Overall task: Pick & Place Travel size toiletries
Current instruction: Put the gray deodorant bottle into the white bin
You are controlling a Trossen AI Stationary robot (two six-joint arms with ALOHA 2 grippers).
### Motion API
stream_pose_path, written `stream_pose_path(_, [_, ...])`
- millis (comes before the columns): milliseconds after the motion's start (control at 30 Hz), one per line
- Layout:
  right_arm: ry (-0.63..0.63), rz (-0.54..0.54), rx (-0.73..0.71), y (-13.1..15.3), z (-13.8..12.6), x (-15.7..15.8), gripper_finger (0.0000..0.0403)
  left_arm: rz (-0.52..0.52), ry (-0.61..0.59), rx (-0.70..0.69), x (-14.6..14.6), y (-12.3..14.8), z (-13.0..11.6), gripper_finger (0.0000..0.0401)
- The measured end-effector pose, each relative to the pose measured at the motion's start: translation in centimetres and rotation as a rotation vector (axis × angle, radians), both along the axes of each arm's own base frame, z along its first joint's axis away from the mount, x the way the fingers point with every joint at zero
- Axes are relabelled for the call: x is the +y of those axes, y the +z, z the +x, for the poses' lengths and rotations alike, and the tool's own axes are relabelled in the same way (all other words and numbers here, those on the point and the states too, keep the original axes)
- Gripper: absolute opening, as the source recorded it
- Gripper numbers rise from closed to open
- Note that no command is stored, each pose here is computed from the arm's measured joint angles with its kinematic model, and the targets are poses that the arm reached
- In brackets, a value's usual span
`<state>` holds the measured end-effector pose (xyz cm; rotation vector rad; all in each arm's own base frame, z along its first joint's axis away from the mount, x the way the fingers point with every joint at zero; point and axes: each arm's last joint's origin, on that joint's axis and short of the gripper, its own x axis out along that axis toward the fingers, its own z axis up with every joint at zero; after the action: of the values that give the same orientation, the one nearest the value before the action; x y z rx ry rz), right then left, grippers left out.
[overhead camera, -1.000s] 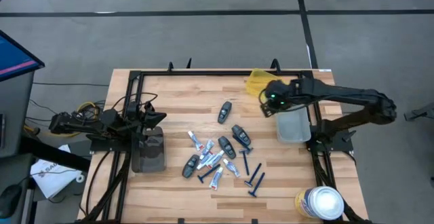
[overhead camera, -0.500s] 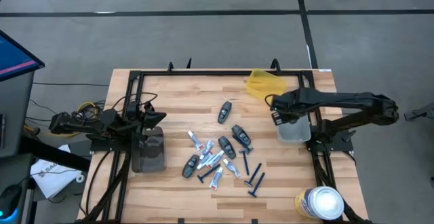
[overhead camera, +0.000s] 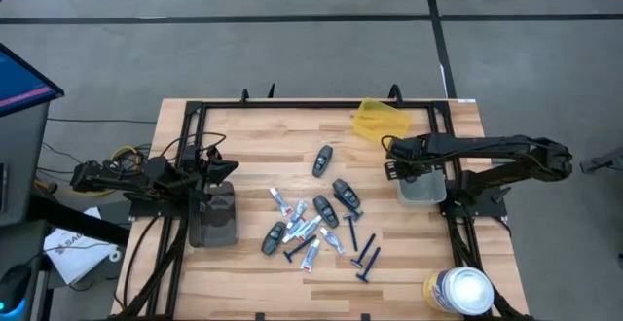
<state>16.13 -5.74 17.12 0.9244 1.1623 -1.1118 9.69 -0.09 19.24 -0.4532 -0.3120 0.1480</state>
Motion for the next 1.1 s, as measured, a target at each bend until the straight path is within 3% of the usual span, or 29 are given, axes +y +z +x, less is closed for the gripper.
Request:
stream_pose_path(400, [-0.041, -0.002, -0.012, -0.5, -0.1, -0.3, 0.0205, 0.000, 0.000, 0.000, 0.0, 0.0, 0.0, 0.0008])
stream_pose_path(800, [-0.028, 0.037, 0.115, -3.2, 1.1, -0.7, 0.0216, 0.000, 0.000, 0.000, 0.0, 0.0, 0.0, 0.0008])
stream_pose_path(1100, [-0.010, 0.043, 0.138, -3.5, 1.3, -0.7, 0.0232, 0.000, 0.000, -0.001, 0.0, 0.0, 0.0, 0.0008])
